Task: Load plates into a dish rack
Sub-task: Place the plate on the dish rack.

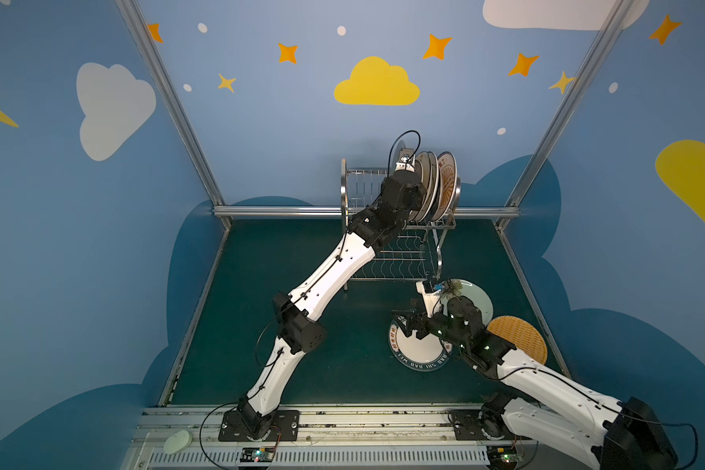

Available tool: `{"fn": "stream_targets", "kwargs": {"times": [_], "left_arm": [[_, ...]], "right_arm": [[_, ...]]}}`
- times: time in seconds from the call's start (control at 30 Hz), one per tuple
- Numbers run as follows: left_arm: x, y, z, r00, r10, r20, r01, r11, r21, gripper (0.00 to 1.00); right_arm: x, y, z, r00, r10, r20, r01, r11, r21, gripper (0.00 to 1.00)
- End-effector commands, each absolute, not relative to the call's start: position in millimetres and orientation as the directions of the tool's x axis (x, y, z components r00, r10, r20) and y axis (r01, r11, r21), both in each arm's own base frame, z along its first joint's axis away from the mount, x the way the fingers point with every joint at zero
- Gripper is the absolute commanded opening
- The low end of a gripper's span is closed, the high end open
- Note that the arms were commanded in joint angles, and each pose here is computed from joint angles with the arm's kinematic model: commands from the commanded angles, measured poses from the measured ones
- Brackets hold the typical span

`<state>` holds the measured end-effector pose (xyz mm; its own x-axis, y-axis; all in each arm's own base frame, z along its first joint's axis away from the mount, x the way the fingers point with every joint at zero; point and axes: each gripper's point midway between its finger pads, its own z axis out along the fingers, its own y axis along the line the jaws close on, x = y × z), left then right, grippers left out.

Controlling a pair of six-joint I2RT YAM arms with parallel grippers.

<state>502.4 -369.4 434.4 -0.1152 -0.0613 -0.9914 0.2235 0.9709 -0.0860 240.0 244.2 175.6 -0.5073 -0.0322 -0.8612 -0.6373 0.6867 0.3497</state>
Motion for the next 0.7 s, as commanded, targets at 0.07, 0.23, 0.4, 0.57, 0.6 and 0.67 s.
{"fn": "stream_targets", "kwargs": {"times": [0.07, 0.23, 0.4, 0.57, 0.6, 0.67], "left_arm": [[505.7, -357.1, 459.9, -0.005, -0.077, -0.997, 0.131, 0.988, -0.077, 0.12], [507.2, -361.1, 454.0, -0.014, -0.072, -0.997, 0.135, 0.988, -0.073, 0.14], [507.7, -363.9, 450.6, -0.022, -0.070, -0.997, 0.146, 0.987, -0.072, 0.25], [507.2, -366.0, 450.8, -0.024, -0.074, -0.997, 0.158, 0.984, -0.077, 0.30], [507.7, -366.1, 450.0, -0.025, -0.072, -0.997, 0.159, 0.984, -0.075, 0.30], [507.6, -366.5, 449.1, -0.027, -0.071, -0.997, 0.158, 0.985, -0.074, 0.29]], "right_arm": [[243.6, 248.0, 186.8, -0.494, -0.027, -0.869, -0.642, 0.685, 0.344, 0.89], [244.1, 249.0, 184.9, -0.501, -0.033, -0.865, -0.641, 0.686, 0.345, 0.90], [244.4, 248.8, 184.5, -0.503, -0.035, -0.864, -0.638, 0.689, 0.344, 0.90], [245.0, 248.7, 184.6, -0.504, -0.034, -0.863, -0.636, 0.691, 0.344, 0.90], [245.2, 248.6, 185.0, -0.503, -0.034, -0.864, -0.636, 0.691, 0.343, 0.89], [245.0, 248.4, 184.8, -0.504, -0.034, -0.863, -0.635, 0.692, 0.344, 0.90]]}}
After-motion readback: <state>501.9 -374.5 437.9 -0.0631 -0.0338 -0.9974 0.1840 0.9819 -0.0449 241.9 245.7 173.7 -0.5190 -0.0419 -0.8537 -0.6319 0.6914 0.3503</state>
